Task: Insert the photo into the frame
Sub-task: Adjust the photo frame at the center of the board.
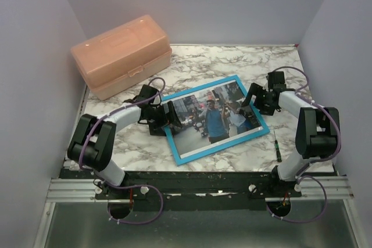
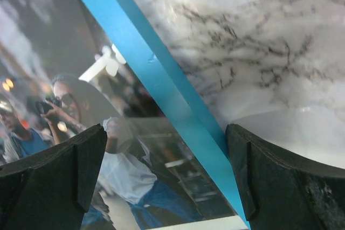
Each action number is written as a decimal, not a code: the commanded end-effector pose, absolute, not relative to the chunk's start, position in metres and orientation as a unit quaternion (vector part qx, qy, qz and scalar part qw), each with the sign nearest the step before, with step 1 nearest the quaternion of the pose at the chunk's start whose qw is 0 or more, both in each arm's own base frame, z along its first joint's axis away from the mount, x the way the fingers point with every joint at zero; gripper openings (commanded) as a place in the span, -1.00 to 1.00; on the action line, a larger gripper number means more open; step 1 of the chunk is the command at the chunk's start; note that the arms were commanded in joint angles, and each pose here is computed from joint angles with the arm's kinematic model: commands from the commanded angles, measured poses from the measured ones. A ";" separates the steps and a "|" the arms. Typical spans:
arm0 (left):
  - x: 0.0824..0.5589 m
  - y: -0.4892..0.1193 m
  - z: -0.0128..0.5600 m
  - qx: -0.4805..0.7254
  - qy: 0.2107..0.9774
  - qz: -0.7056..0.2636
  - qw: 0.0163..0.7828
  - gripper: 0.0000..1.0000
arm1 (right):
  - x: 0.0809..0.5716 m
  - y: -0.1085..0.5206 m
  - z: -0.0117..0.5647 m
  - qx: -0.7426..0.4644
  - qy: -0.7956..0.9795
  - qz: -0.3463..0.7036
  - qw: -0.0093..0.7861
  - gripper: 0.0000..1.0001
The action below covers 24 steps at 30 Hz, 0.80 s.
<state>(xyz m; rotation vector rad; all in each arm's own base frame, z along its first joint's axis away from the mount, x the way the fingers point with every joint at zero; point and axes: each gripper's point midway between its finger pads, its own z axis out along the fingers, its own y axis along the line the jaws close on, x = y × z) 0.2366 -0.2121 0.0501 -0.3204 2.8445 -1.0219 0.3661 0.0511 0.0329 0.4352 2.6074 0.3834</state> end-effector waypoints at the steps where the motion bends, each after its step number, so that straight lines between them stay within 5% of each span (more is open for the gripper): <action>1: 0.290 -0.215 0.063 -0.075 0.938 -0.319 0.117 0.92 | 0.303 0.076 0.018 0.185 0.956 0.180 0.137 1.00; 9: 0.327 -0.222 0.072 -0.060 0.944 -0.301 0.124 0.92 | 0.275 0.077 0.022 0.202 0.952 0.185 0.139 1.00; 24: 0.308 -0.203 0.060 -0.075 0.955 -0.261 0.120 0.96 | 0.290 0.064 0.024 0.211 0.954 0.148 0.152 1.00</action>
